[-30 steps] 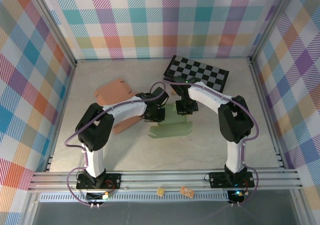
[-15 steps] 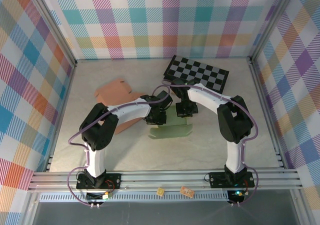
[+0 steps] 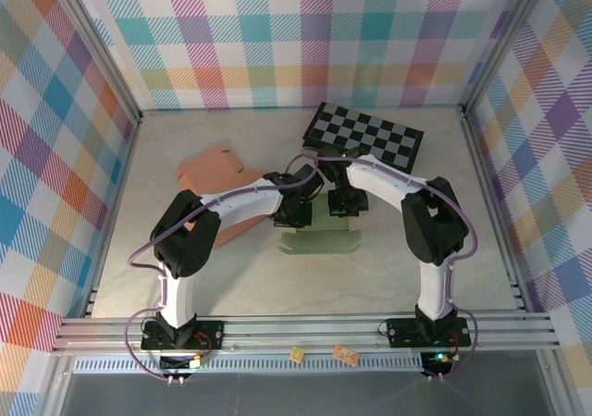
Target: Fold the paper box
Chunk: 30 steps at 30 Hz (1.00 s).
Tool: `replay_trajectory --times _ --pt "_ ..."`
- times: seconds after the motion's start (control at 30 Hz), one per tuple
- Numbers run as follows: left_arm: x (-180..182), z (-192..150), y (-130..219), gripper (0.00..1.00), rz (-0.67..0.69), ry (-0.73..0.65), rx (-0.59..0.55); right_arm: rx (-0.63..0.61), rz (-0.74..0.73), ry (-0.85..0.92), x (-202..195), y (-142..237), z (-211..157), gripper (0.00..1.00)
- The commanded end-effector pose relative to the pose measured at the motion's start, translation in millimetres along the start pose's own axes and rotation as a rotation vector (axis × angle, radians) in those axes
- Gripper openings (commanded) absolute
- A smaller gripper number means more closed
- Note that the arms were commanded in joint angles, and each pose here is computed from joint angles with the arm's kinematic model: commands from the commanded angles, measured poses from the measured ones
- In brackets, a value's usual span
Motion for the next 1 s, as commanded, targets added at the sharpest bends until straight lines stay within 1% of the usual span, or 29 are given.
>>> replay_trajectory --times 0.0,0.07,0.17,0.2,0.27,0.3,0.33,0.4,0.57,0.73,0.8,0.9,0.97 --pt "6.2 -6.4 -3.1 0.01 0.061 -0.009 0.037 0.025 -0.122 -0.04 -16.9 2.9 -8.7 0.0" --pt "5.6 -6.9 -3.8 0.0 0.057 -0.008 0.039 0.029 -0.14 -0.053 -18.6 3.2 -9.7 0.0" --pt "3.1 -6.5 -3.7 0.0 0.048 -0.01 0.042 0.033 -0.124 -0.066 -15.6 2.8 -10.7 0.0" --pt "1.9 -6.0 -2.8 0.05 0.045 -0.011 0.042 0.038 -0.113 -0.07 -13.9 2.5 -10.9 0.0" --pt "-1.3 -4.3 0.1 0.24 0.038 -0.015 0.041 0.048 -0.095 -0.079 -11.7 1.3 -12.3 0.0" --pt "-3.2 -2.8 3.1 0.3 0.033 -0.013 0.037 0.054 -0.089 -0.082 -10.6 0.9 -13.4 0.0" --pt "-6.1 0.2 8.8 0.35 0.019 -0.009 0.028 0.06 -0.08 -0.085 -9.7 0.6 -13.7 0.0" --pt "-14.0 7.7 24.0 0.4 -0.021 0.0 0.003 0.068 -0.068 -0.091 -8.3 1.1 -14.9 0.0" --pt "-40.2 28.4 73.2 0.45 -0.15 0.055 -0.041 0.103 -0.024 -0.123 -3.8 1.2 -21.3 0.0" --pt "-48.1 40.1 101.5 0.47 -0.204 0.097 -0.083 0.146 0.043 -0.189 2.8 2.5 -25.6 0.0" --pt "-49.5 46.0 113.2 0.47 -0.218 0.104 -0.114 0.18 0.092 -0.242 6.0 1.7 -27.1 0.0" --pt "-46.5 58.5 136.8 0.47 -0.225 0.118 -0.191 0.211 0.156 -0.326 11.8 9.4 -28.4 0.0" --pt "-41.9 66.9 155.1 0.47 -0.237 0.131 -0.249 0.227 0.192 -0.43 11.2 15.3 -30.8 0.0"
Point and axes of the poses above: each hand's point on the last joint's axis, 136 mm out from that joint toward the fingers, its own y axis back along the fingers, its own x axis along the line the jaws close on, z = x × y, the point moved 5 cm from there along y, back along the fingers, and after that the axes turned 8 degrees about y, right-handed, at the moved point
